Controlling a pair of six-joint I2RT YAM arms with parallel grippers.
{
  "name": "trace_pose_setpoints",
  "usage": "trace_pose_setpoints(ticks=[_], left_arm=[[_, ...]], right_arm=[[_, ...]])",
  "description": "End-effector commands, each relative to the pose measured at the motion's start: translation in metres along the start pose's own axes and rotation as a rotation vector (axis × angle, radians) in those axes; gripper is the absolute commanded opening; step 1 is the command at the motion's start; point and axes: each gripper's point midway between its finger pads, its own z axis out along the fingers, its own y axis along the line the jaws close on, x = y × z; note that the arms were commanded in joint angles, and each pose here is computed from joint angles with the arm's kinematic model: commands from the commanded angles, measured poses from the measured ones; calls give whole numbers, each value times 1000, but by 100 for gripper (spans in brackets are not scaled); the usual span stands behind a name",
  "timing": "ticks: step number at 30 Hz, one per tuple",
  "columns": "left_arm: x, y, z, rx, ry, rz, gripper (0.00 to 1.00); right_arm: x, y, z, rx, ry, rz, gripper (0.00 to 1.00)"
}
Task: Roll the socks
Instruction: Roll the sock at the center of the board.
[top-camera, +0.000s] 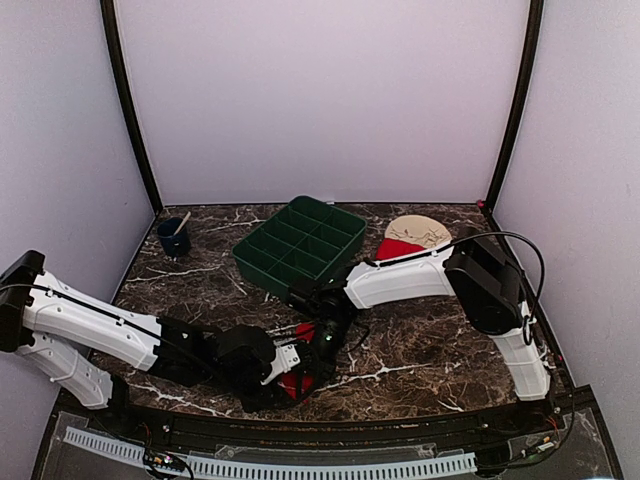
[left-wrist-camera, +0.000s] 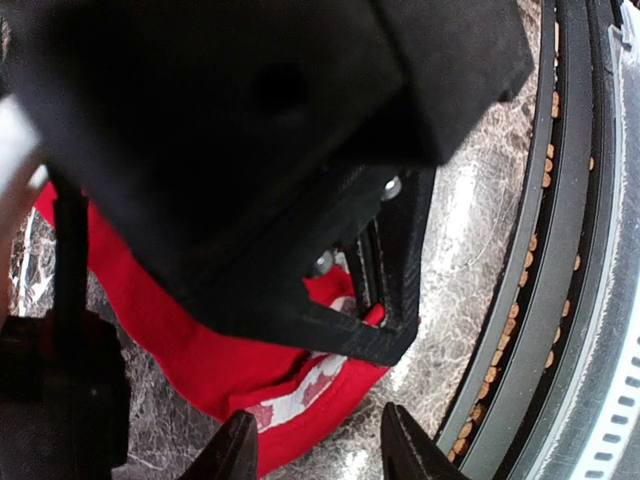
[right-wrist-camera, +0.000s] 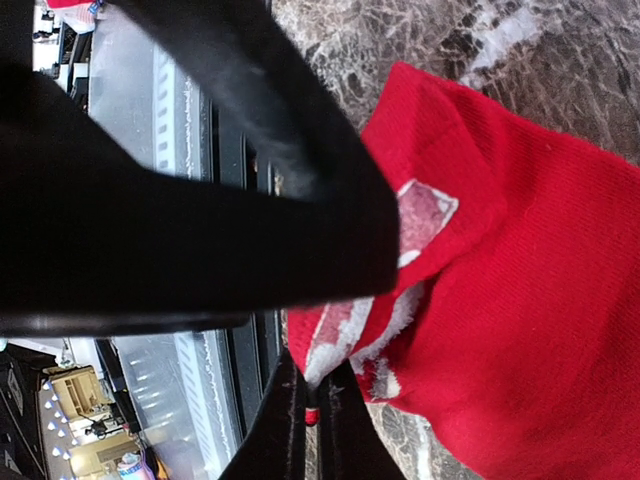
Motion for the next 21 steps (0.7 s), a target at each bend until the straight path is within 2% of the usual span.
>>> trace_pose_setpoints(ticks=[1, 21], left_arm=[[-1, 2, 0, -23, 14, 62, 45], [-1, 1, 14, -25, 19, 155, 48]], right_arm=[[-1, -1, -2, -25, -3, 2, 0], [2, 1, 0, -42, 6, 6, 0]])
